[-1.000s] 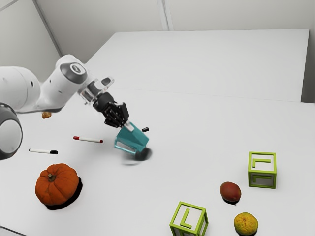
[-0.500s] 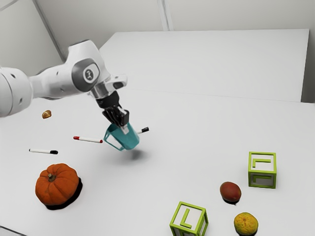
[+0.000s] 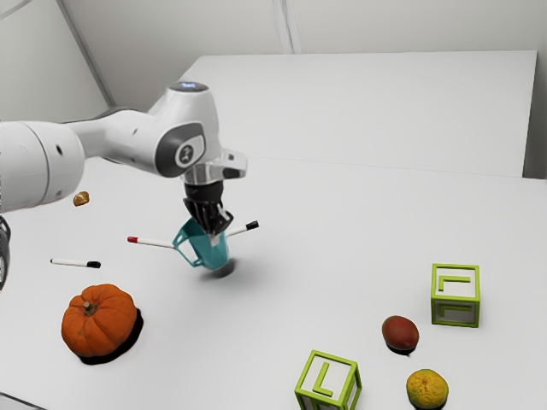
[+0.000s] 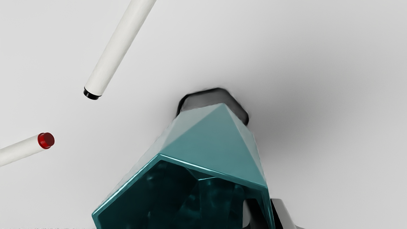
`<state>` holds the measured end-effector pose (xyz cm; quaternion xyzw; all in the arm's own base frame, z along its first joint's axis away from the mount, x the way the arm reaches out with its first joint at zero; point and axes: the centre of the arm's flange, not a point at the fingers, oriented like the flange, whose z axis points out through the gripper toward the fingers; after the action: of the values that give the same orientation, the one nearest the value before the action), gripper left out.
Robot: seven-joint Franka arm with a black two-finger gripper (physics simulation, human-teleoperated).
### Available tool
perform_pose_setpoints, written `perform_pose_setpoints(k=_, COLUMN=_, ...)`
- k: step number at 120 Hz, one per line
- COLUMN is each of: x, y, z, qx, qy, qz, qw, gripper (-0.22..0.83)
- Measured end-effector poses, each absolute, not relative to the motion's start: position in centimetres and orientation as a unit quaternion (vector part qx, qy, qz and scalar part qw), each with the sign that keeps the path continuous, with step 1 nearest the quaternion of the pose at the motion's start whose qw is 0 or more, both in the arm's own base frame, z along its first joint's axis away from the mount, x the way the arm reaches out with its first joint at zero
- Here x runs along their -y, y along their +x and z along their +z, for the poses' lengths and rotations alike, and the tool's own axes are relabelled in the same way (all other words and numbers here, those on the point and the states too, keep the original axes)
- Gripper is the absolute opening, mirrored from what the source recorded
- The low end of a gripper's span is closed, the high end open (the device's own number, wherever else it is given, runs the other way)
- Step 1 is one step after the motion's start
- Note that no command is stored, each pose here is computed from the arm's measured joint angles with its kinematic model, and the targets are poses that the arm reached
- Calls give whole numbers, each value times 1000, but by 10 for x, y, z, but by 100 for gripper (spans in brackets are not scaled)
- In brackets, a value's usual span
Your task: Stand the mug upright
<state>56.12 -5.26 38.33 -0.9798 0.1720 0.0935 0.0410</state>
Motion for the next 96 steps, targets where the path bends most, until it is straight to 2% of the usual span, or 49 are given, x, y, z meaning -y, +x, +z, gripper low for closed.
perform_pose_setpoints(k=55, x=54, y=566, z=353, qx=-128, qy=-983, qz=116, qw=57, gripper=-15)
perform_pose_setpoints(k=78, x=55, y=567, z=358, qx=-114, qy=-986, qz=112, qw=50, gripper=25)
perform_pose_setpoints(k=96, x=56, y=568, z=404, qx=-104, qy=-991, qz=76, qw=43, gripper=43)
